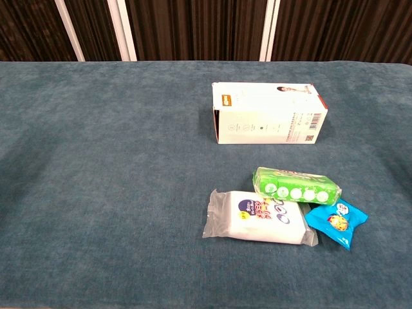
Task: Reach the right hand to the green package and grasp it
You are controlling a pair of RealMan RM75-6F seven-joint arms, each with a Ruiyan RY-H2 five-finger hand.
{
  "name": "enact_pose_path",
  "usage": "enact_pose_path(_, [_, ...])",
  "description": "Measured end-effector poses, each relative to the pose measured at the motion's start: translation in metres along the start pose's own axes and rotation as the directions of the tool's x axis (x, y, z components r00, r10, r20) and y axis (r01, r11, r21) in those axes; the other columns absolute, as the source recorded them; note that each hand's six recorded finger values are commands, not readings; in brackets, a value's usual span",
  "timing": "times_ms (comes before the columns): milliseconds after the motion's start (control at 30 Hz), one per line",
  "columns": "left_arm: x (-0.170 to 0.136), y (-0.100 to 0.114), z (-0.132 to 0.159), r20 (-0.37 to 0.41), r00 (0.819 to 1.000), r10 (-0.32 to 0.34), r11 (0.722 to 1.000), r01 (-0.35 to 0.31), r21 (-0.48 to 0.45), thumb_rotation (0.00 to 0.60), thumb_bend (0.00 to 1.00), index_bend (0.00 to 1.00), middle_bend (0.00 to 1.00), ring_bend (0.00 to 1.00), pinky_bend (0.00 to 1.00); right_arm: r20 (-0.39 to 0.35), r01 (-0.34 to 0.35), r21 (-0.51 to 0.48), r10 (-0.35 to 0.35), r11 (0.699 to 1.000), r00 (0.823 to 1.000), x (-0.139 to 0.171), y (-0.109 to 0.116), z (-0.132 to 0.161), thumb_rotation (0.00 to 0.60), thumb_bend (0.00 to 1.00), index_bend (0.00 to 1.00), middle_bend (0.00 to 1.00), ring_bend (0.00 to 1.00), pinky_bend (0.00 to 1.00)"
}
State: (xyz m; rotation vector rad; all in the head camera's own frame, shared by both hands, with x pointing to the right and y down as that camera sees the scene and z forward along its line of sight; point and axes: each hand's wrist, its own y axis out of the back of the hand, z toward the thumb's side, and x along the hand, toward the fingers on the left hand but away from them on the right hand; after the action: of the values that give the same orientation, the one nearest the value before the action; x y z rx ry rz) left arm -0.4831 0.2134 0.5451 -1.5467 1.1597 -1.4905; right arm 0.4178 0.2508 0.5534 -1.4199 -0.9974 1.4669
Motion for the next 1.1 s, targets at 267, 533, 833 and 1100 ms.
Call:
enact_pose_path(267, [-0.001, -0.001, -0.002, -0.003, 1.0, 0.0, 1.0, 0.0, 0.003, 0.6, 0.48, 0.07, 0.0, 0.0, 0.0, 0.012, -0.004, 0.001, 0.004, 1.0, 1.0, 0.0, -0.001, -0.002, 0.6, 0.16, 0.12, 0.06, 0.16, 0.23])
enact_pose_path(533, [0.001, 0.0, 0.0, -0.007, 1.0, 0.002, 1.0, -0.002, 0.001, 0.6, 0.48, 0.07, 0.0, 0.0, 0.0, 0.014, -0.013, -0.008, 0.013, 1.0, 1.0, 0.0, -0.001, -0.002, 0.6, 0.16, 0.11, 0.06, 0.16, 0.23])
enact_pose_path(833, [0.0, 0.0, 0.0, -0.008, 1.0, 0.005, 1.0, -0.005, -0.001, 0.6, 0.48, 0.07, 0.0, 0.0, 0.0, 0.004, -0.027, -0.028, 0.027, 0.999, 1.0, 0.0, -0.002, 0.0, 0.6, 0.16, 0.11, 0.06, 0.16, 0.23])
enact_pose_path(1100, [0.0, 0.0, -0.001, -0.012, 1.0, 0.002, 1.0, -0.002, -0.006, 0.6, 0.48, 0.07, 0.0, 0.0, 0.0, -0.018, -0.083, -0.05, 0.083, 0.995, 0.996, 0.001, -0.01, 0.004, 0.6, 0.15, 0.11, 0.06, 0.16, 0.23])
